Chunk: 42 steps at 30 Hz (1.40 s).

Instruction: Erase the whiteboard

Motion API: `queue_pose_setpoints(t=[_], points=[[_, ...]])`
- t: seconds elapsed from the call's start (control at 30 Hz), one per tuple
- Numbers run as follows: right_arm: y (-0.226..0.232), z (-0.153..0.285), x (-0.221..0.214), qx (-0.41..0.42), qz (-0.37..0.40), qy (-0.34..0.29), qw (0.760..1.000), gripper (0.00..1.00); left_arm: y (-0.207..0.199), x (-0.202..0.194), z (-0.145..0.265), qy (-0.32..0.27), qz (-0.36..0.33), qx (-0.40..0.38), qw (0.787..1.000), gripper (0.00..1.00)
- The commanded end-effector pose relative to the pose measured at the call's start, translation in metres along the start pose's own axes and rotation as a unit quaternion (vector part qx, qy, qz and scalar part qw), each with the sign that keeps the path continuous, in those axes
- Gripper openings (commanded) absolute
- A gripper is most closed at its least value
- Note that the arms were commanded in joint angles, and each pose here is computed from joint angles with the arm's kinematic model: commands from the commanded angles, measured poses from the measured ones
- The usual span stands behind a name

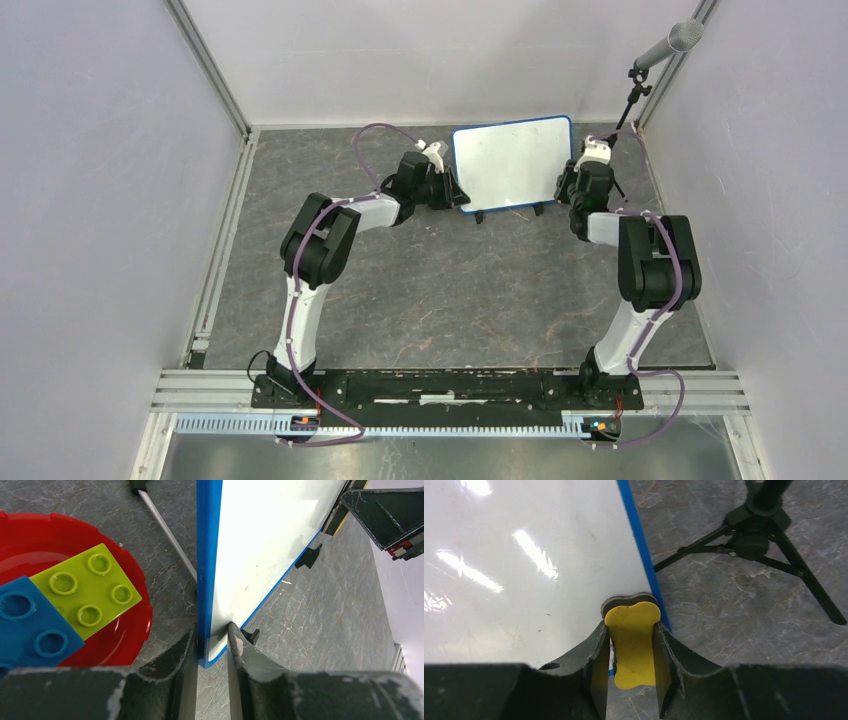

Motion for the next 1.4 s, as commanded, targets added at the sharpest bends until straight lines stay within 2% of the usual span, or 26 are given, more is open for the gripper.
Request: queue_pose_setpoints(t=[0.0,0.17,0.27,0.37,0.53,0.63,0.87,1.13,1.37], points=[[0.038,-0.008,0.013,0.051,0.004,-0.025,0.998,0.33,0.028,-0.023,-0.007,0.033,0.019,0.068,0.997,0.02],[0.087,-0.003,0.004,0.100,0.021,-0.027,0.994,0.33,0.027,-0.023,-0.007,0.033,0.016,0.065,0.997,0.02],[0.096,-0.005,0.004,0.111,0.017,-0.033,0.993,0.33,0.026,-0.023,-0.008,0.035,0.015,0.064,0.997,0.02],[0.082,-0.012,0.007,0.094,0.009,-0.032,0.995,0.33,0.027,-0.024,-0.007,0.035,0.015,0.065,0.997,0.02],[0.028,-0.023,0.015,0.034,-0.017,-0.029,0.999,0.33,0.026,-0.023,-0.007,0.034,0.015,0.064,0.997,0.02],[0.019,-0.028,0.030,0.012,0.004,-0.038,0.999,0.33,0.026,-0.024,-0.008,0.035,0.014,0.064,0.997,0.02],[0.047,-0.046,0.072,0.054,0.036,-0.063,0.996,0.34,0.025,-0.023,-0.008,0.036,0.011,0.063,0.997,0.02],[0.067,-0.084,0.117,0.067,0.032,-0.081,0.994,0.34,0.025,-0.023,-0.008,0.038,0.009,0.064,0.997,0.02],[0.119,-0.088,0.113,0.123,0.065,-0.075,0.987,0.34,0.023,-0.024,-0.009,0.039,0.006,0.064,0.997,0.02]])
Point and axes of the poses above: each gripper's point midway between its finger pads, its own z axis back along the fingers, its own y axis along the line the jaws close on, x = y × z, the point moved 7 cm from there along z, back along the fingers, and after that the axes turned 5 degrees about -z, right-handed, at the moved point
